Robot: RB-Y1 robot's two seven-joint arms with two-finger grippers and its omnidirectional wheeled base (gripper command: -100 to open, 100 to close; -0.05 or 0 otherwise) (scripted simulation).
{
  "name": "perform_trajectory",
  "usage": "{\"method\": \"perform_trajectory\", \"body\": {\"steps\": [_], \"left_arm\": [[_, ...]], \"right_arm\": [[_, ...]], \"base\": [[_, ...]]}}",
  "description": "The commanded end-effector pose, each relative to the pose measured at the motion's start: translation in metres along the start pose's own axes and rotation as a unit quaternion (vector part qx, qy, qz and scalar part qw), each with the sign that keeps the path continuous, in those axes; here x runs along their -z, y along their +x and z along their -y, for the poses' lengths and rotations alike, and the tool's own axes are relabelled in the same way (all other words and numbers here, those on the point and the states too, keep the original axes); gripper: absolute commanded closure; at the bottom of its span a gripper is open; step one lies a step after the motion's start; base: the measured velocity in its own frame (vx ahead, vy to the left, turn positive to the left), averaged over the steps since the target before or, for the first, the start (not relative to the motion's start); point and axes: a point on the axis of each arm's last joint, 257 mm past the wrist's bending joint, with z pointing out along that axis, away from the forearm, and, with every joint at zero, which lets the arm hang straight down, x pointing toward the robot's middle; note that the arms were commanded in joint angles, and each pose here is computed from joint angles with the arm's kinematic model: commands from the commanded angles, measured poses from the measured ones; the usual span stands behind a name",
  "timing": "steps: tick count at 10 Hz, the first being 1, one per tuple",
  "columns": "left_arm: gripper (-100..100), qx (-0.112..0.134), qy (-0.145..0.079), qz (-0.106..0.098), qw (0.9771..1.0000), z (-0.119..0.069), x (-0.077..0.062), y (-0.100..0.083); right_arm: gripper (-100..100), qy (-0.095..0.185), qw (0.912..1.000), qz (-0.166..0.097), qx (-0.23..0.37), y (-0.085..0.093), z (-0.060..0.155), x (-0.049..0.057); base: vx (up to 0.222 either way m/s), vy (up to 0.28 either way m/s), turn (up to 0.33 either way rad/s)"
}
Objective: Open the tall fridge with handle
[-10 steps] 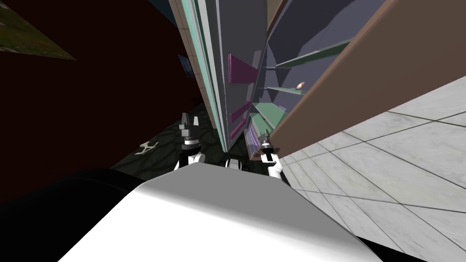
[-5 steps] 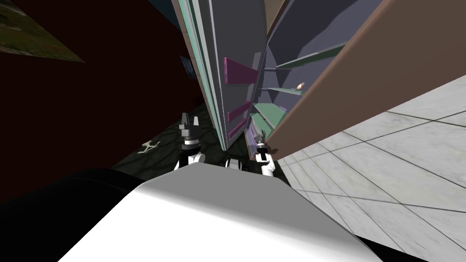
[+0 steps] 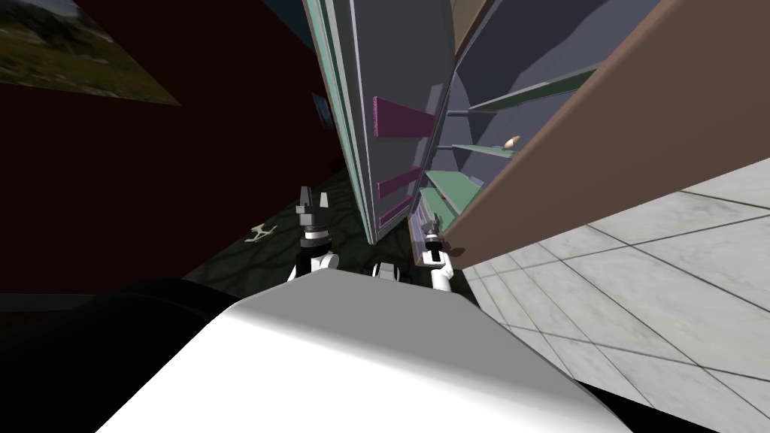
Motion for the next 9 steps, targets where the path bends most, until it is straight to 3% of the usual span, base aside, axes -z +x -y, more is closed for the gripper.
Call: {"method": "perform_trajectory", "body": {"steps": [1, 5, 6, 7, 8, 9], "left_arm": [[0, 0.000, 0.000, 0.000, 1.0000, 0.000, 0.000, 0.000], [0, 0.000, 0.000, 0.000, 1.0000, 0.000, 0.000, 0.000], [0, 0.000, 0.000, 0.000, 1.0000, 0.000, 0.000, 0.000], [0, 0.000, 0.000, 0.000, 1.0000, 0.000, 0.000, 0.000], [0, 0.000, 0.000, 0.000, 1.0000, 0.000, 0.000, 0.000], [0, 0.000, 0.000, 0.000, 1.0000, 0.000, 0.000, 0.000]], "right_arm": [[-100, 0.010, 0.9997, -0.022, 0.006, 0.017, 0.008, -0.014], [-100, 0.024, 0.9982, -0.054, 0.010, 0.041, 0.020, -0.031], [-100, 0.022, 0.9986, -0.048, 0.009, 0.036, 0.018, -0.029], [100, 0.017, 0.9991, -0.038, 0.009, 0.030, 0.014, -0.023], [100, 0.017, 0.9991, -0.038, 0.009, 0.030, 0.014, -0.023], [100, 0.010, 0.9997, -0.022, 0.006, 0.017, 0.008, -0.014]], "base": [[-0.079, -0.033, 0.173], [-0.064, -0.020, 0.177], [-0.032, -0.009, 0.024], [0.042, 0.020, -0.199], [0.055, 0.024, -0.183], [0.089, 0.012, -0.219]]}}
